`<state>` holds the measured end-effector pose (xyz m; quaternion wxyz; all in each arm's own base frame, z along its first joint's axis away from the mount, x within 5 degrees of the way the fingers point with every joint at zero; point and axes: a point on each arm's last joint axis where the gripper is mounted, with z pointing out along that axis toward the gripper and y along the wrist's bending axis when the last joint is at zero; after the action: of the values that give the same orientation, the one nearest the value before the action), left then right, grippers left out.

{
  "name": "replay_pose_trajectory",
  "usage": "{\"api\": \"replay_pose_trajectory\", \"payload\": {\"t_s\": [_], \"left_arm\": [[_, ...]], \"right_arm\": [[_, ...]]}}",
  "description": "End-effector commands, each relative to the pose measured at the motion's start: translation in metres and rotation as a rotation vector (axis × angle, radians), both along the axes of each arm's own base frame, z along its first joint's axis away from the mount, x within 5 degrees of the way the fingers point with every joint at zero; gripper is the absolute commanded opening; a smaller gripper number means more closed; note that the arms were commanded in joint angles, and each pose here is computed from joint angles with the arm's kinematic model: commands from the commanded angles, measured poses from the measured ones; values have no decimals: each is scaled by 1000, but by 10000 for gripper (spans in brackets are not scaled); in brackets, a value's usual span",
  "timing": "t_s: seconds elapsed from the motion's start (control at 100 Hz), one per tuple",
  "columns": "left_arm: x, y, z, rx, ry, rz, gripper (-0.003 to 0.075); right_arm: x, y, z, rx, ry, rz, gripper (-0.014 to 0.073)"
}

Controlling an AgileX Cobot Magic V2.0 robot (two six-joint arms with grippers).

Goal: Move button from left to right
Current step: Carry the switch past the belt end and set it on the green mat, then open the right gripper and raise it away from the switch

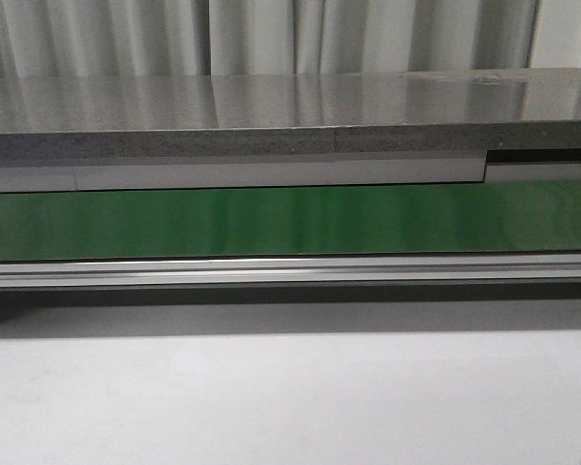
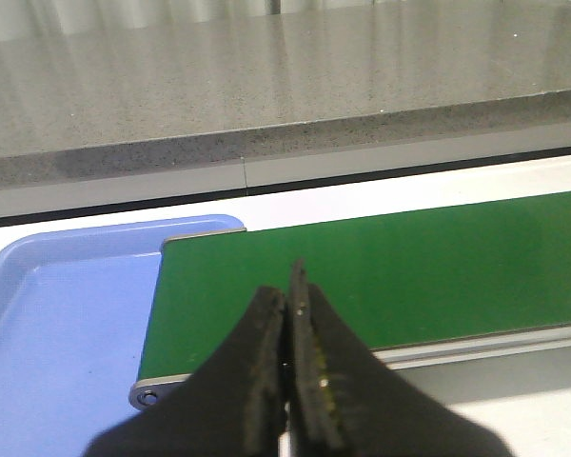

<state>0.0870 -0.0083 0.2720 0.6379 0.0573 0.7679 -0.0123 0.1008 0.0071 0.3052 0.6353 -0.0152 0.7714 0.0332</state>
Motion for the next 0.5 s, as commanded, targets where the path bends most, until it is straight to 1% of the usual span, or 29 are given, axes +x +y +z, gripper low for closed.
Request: {"api": "replay_pose_trajectory", "payload": {"t_s": [0.0, 0.21, 0.49], "left_arm": [[1, 0, 17, -20, -98, 7, -19], [1, 0, 17, -20, -98, 7, -19], [1, 0, 17, -20, -98, 7, -19]], "right_arm": [[0, 0, 13, -1, -77, -2, 196], [0, 0, 12, -1, -67, -1, -72], [0, 0, 12, -1, -68, -1, -68]]}}
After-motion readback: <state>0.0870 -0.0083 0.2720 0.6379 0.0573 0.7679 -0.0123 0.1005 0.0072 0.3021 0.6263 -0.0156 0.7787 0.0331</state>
